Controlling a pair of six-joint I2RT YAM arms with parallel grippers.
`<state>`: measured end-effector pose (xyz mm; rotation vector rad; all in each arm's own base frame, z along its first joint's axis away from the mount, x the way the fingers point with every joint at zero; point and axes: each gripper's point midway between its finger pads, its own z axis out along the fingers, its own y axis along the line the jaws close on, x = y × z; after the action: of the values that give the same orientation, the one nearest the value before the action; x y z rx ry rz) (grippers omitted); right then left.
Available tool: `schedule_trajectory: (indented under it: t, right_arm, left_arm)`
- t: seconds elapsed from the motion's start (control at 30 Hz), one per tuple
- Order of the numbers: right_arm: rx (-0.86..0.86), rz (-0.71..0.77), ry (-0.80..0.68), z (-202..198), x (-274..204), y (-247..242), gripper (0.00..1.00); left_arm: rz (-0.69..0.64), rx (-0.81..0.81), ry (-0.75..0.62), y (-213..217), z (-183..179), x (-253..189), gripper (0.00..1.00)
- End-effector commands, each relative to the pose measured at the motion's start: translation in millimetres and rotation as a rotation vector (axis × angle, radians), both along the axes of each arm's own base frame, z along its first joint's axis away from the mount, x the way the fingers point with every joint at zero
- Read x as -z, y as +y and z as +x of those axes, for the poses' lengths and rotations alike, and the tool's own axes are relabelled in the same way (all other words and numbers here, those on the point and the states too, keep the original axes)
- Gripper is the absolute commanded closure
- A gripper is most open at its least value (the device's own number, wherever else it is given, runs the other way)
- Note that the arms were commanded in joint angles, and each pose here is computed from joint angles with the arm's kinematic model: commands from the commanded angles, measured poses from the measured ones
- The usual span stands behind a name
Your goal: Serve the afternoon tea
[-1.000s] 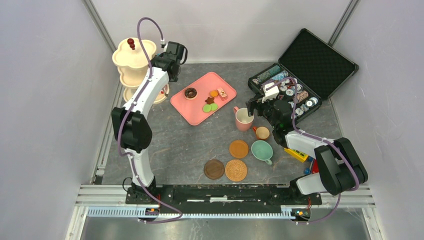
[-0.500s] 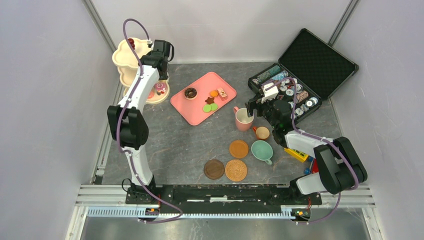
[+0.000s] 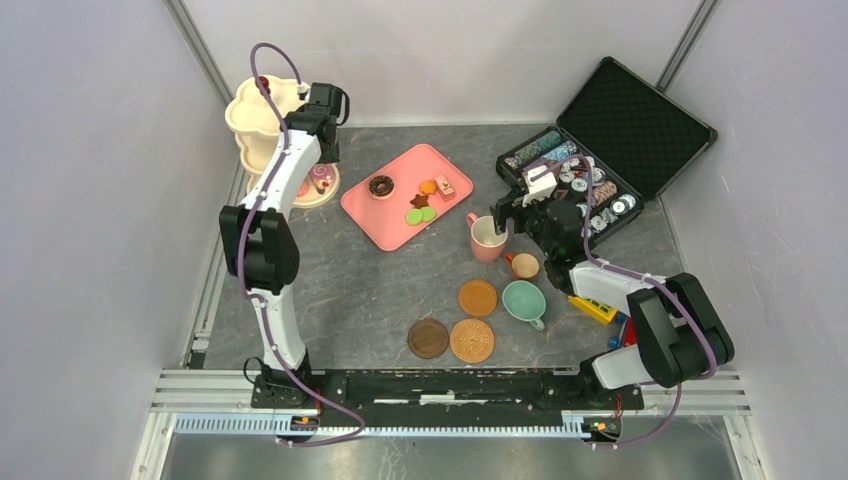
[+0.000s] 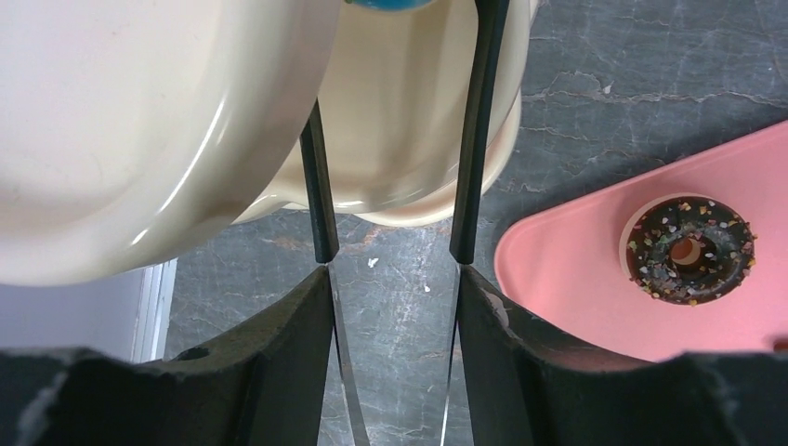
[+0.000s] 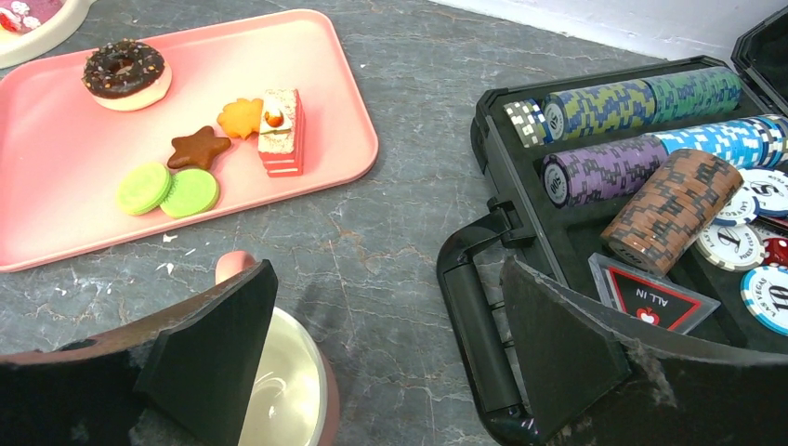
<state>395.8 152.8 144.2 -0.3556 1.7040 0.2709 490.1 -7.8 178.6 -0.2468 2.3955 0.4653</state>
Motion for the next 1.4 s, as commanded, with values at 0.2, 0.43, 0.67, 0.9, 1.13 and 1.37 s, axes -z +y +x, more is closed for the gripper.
schedule_trajectory:
  t: [0.2,0.43,0.67,0.9,1.13,1.37]
  right_arm:
    - [-0.015,0.035,-0.055,7,-19,5,0.02]
    - [-0.019,0.038,-0.052,7,-19,6,0.02]
    - [-0.021,0.030,-0.040,8,-18,7,0.02]
    - [-0.018,0.023,-0.034,10,-18,7,0.02]
    - [-0.021,0.016,-0.022,12,-16,8,0.02]
    - [-0.024,0.004,-0.012,14,-14,8,0.02]
  left_arm:
    - [-0.104,0.001,-0.114,-12,6,-31,0.42]
    - [-0.145,0.004,-0.132,-17,-1,-39,0.41]
    - [-0.129,-0.006,-0.142,-12,-6,-44,0.40]
    - [-0.138,-0.027,-0.156,-10,-12,-49,0.40]
    - [-0.121,-0.050,-0.191,-1,-21,-58,0.39]
    - [-0.191,-0.011,-0.159,-15,-30,-47,0.41]
